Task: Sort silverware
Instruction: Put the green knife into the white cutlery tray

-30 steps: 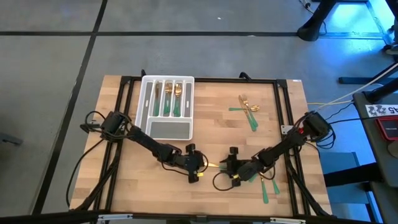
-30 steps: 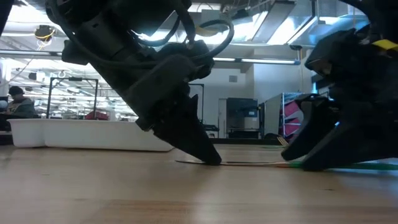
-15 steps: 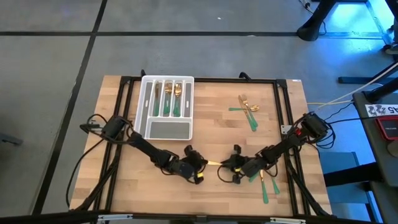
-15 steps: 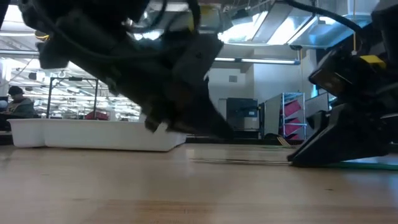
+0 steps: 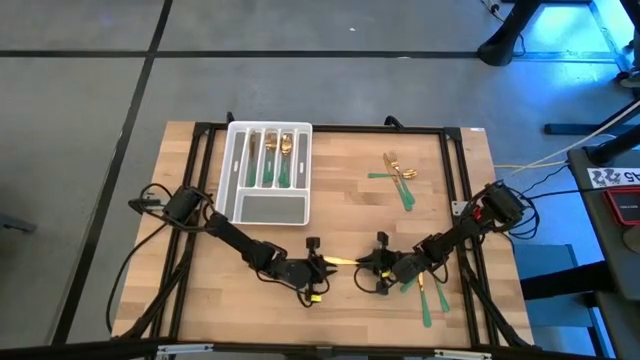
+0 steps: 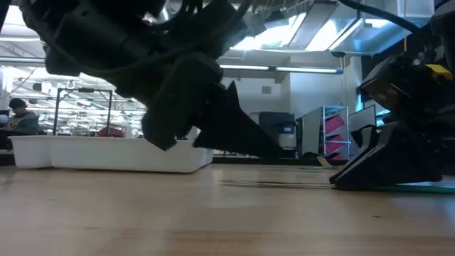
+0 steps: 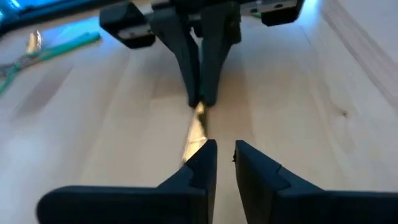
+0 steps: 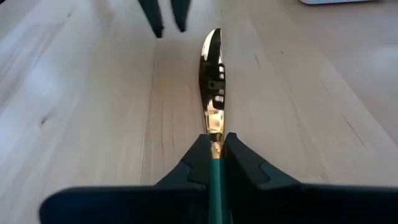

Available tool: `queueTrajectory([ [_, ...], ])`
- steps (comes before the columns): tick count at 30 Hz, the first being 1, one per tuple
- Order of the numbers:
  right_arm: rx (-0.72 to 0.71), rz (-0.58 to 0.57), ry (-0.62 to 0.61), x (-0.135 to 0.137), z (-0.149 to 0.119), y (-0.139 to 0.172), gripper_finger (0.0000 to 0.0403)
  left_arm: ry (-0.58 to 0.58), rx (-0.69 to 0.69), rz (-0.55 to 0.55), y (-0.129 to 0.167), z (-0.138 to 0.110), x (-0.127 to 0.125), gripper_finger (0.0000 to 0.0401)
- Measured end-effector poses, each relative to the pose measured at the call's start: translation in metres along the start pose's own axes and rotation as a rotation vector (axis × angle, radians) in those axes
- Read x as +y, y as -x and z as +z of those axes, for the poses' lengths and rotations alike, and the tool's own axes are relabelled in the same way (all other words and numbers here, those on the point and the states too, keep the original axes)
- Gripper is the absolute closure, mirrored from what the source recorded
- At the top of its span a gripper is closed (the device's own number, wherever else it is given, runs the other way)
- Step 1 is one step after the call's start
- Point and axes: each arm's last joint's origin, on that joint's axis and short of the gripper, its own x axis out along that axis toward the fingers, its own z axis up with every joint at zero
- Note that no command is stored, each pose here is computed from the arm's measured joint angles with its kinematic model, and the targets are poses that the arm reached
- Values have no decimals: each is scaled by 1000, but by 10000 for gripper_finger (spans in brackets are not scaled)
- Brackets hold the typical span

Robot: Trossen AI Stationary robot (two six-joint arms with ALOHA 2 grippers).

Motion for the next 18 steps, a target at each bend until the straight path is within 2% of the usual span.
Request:
queueTrajectory([
  [4,-24,2,-9,0,3,0,384,-70,-12,0,0,2,0,346],
  [7,-35,-1,-13,1,5,-1,381,-62,-20,-13,0,3,0,345],
  [12,-47,5,-14,2,8,1,385,-15,-52,-138,-5,7,6,341],
  [15,-56,12,-2,2,11,3,385,-18,-61,-159,-7,9,10,319],
  [18,-87,15,0,3,17,5,391,-40,-65,-148,-9,9,14,278],
])
